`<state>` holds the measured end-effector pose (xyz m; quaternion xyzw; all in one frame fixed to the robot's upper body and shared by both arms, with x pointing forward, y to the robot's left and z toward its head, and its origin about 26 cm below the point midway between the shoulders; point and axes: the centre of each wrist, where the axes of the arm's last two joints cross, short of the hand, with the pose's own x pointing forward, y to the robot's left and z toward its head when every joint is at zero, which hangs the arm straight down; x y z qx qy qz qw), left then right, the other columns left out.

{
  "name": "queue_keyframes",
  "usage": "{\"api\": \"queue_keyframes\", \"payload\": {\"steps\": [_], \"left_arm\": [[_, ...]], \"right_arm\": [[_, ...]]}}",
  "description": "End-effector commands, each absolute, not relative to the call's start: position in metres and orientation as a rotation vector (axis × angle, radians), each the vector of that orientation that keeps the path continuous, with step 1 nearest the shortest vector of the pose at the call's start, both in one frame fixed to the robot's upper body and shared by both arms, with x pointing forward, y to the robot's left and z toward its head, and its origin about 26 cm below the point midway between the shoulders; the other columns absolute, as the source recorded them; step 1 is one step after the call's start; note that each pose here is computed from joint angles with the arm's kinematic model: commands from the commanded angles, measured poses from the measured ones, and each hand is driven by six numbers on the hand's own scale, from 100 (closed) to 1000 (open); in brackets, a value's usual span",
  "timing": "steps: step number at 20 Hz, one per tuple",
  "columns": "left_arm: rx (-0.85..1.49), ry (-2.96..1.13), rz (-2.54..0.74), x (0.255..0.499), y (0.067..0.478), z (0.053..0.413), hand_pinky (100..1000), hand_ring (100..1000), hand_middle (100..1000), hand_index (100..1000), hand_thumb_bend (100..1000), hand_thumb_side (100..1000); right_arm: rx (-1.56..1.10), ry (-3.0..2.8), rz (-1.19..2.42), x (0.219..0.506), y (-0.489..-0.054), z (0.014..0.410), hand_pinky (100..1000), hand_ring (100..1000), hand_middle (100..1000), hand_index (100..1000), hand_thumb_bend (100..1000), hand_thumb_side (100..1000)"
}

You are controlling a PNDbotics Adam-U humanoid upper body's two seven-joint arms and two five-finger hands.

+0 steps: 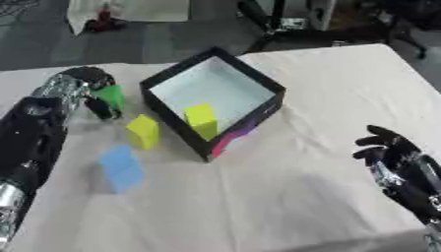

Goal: Pick up objects on the table and place them in the box.

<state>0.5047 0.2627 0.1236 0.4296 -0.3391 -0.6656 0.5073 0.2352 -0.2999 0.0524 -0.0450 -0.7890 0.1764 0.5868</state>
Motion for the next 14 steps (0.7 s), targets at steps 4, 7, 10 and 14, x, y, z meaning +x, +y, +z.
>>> {"api": "queue_keyframes", "payload": {"steps": [4, 7, 10, 14], "left_arm": [[1.124, -0.932, -1.556, 0.509, 0.263, 0.15, 698, 510, 502, 726, 138, 136], [1.162, -1.012, -1.538, 0.513, 0.262, 0.172, 698, 495, 484, 713, 125, 135], [1.207, -1.136, -1.524, 0.517, 0.254, 0.209, 704, 487, 474, 712, 100, 134], [1.215, -1.33, -1.57, 0.516, 0.223, 0.245, 714, 491, 476, 718, 100, 130]], "right_arm": [[-0.11, -1.851, 0.421, 0.237, -0.301, 0.056, 827, 661, 694, 890, 100, 433], [-0.114, -1.847, 0.42, 0.236, -0.301, 0.056, 827, 661, 694, 891, 100, 433], [-0.118, -1.843, 0.42, 0.235, -0.302, 0.055, 827, 661, 694, 890, 100, 432], [-0.115, -1.839, 0.424, 0.235, -0.302, 0.054, 827, 661, 694, 891, 100, 432]]}}
